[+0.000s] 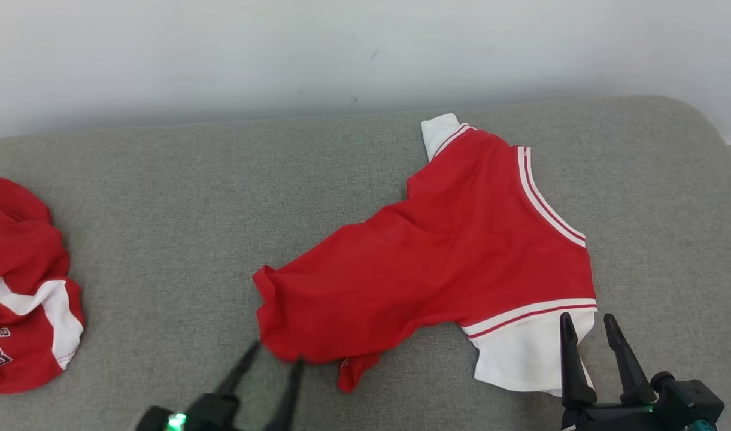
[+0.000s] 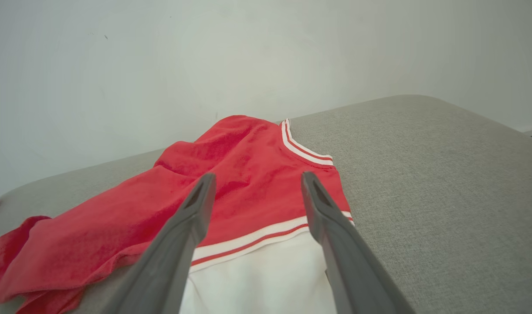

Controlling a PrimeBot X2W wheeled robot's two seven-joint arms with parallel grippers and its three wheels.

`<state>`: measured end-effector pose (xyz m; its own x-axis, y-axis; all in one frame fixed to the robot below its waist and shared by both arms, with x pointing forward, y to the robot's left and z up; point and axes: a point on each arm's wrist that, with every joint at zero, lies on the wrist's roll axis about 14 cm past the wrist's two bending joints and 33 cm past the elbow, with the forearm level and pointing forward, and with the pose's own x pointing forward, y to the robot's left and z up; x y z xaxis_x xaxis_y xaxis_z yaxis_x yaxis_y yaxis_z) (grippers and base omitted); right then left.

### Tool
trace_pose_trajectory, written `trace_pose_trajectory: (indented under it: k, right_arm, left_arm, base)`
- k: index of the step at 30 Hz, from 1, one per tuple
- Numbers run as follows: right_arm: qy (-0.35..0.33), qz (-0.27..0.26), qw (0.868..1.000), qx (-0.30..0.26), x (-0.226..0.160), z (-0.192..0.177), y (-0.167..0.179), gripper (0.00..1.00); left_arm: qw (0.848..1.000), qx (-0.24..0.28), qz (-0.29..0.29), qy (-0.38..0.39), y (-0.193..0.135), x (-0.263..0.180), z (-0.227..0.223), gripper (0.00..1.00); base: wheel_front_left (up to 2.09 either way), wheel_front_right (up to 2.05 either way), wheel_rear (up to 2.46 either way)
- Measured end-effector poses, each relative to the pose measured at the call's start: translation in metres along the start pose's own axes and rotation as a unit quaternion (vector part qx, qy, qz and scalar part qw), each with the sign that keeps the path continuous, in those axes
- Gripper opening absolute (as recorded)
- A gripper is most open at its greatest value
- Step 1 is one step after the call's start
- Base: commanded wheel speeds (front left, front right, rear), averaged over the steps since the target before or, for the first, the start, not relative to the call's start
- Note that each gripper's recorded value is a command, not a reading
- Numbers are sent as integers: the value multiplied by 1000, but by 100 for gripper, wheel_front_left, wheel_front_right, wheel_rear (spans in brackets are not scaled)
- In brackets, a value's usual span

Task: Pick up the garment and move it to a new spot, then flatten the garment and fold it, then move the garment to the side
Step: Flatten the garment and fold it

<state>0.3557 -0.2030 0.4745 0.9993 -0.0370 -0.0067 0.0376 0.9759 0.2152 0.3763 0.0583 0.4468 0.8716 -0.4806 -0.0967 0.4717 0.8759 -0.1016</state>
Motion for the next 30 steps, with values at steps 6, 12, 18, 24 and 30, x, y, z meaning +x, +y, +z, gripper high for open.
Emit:
trace_pose_trajectory:
  k: [6, 12, 18, 24, 30]
  right_arm:
    - [4, -8, 1000, 0, -5, -2, -4, 100]
    - [7, -21, 1000, -1, -9, -4, -13, 100]
    - [7, -38, 999, -4, -11, -3, -23, 100]
    - [13, -51, 999, -6, -12, -6, -31, 100]
    - [15, -47, 999, -3, -8, -8, -29, 100]
  left_arm:
    - [999, 21, 49, -7, 46, 1, 9, 100]
    - [999, 28, 44, 8, 51, 12, 2, 100]
    - [998, 9, 35, 43, 49, 24, -20, 100]
    - [997, -15, 24, 73, 41, 34, -40, 0]
    - [999, -19, 18, 46, 40, 45, -22, 0]
  base:
    - [0, 0, 0]
    - [0, 0, 0]
    - [0, 0, 0]
    - [0, 0, 0]
    - [0, 0, 0]
